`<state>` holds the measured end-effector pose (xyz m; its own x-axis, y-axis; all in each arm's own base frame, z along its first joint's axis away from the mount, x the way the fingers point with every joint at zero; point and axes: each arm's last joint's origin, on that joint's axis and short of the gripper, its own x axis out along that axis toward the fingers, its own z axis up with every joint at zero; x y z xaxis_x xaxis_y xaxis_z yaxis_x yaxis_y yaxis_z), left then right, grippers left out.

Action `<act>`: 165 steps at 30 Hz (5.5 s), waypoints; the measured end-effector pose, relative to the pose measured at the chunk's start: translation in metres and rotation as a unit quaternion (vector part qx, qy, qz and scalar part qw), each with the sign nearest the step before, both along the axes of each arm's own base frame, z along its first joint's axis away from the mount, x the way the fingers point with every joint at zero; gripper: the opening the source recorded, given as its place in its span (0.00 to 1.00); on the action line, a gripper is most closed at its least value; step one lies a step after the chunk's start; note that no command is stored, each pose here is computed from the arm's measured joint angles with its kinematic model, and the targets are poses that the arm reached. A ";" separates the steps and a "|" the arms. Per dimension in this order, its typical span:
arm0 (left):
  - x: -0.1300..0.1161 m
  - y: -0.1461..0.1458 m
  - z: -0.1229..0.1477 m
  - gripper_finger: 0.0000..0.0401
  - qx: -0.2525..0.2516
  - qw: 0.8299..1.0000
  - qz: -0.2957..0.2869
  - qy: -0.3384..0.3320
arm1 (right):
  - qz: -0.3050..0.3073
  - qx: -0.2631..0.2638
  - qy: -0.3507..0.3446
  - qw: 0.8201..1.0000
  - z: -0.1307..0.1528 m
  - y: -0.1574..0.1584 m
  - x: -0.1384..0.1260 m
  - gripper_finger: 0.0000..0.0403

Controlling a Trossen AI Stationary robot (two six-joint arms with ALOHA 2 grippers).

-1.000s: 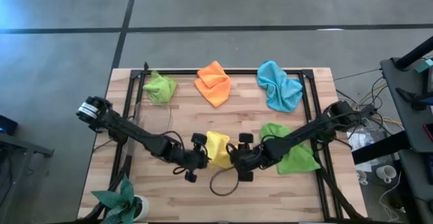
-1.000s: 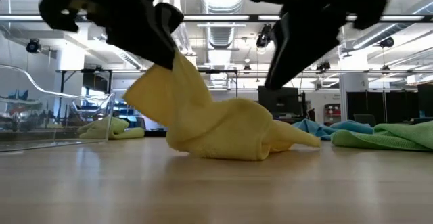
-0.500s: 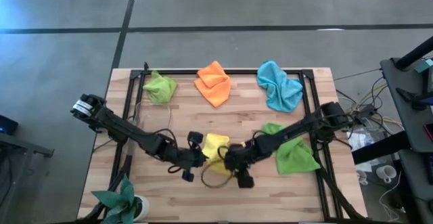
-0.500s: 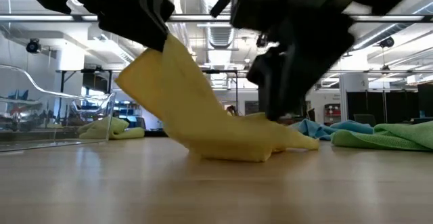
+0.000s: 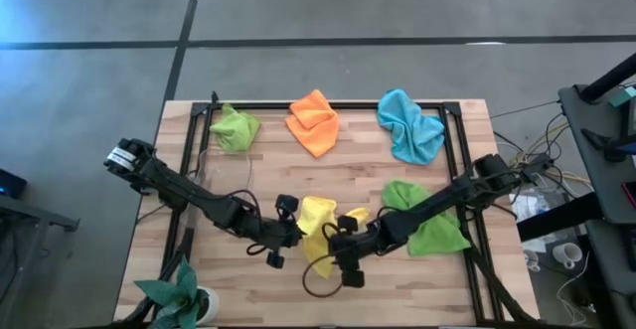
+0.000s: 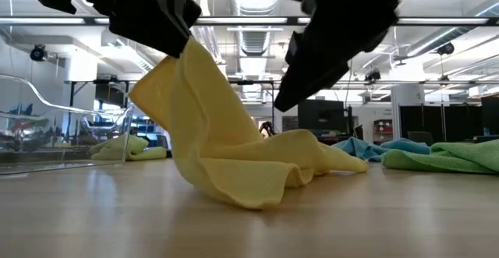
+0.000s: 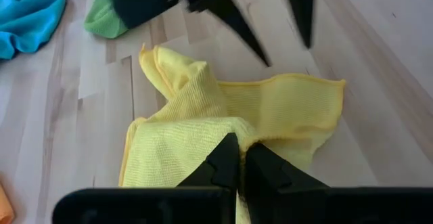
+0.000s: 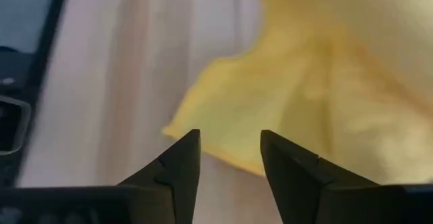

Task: Fold microfiber towels
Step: Fold the yellow microfiber towel on the table

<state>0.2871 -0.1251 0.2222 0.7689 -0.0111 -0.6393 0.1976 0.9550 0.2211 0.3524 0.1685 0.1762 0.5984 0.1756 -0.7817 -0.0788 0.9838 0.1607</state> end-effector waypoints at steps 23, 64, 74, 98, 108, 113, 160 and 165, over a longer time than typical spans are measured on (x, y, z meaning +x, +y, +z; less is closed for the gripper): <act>0.000 0.000 0.001 0.00 0.001 1.000 -0.002 0.000 | 0.114 -0.261 0.108 0.952 -0.041 0.090 0.056 0.48; -0.041 -0.006 0.126 0.00 -0.057 0.995 -0.071 -0.048 | 0.037 -0.240 0.014 0.970 0.159 0.072 -0.010 0.02; -0.055 0.007 0.196 0.00 -0.065 0.993 -0.069 -0.076 | -0.007 -0.201 -0.084 0.976 0.255 0.019 -0.065 0.02; -0.001 0.144 0.079 0.00 0.049 0.984 0.143 0.089 | -0.156 -0.430 0.228 0.859 0.118 -0.137 -0.041 0.02; -0.007 0.108 0.111 0.00 -0.014 0.998 0.015 0.062 | -0.067 -0.310 0.171 0.933 0.168 -0.108 -0.044 0.02; -0.010 0.076 0.114 0.00 -0.035 0.998 -0.002 0.058 | -0.026 -0.257 0.148 0.955 0.197 -0.077 -0.058 0.02; 0.040 0.134 0.001 0.00 0.001 0.978 0.057 0.201 | -0.029 -0.301 0.203 0.931 0.039 -0.150 -0.065 0.02; 0.045 0.104 -0.005 0.00 -0.026 0.979 0.037 0.199 | 0.006 -0.277 0.208 0.938 0.023 -0.120 -0.072 0.02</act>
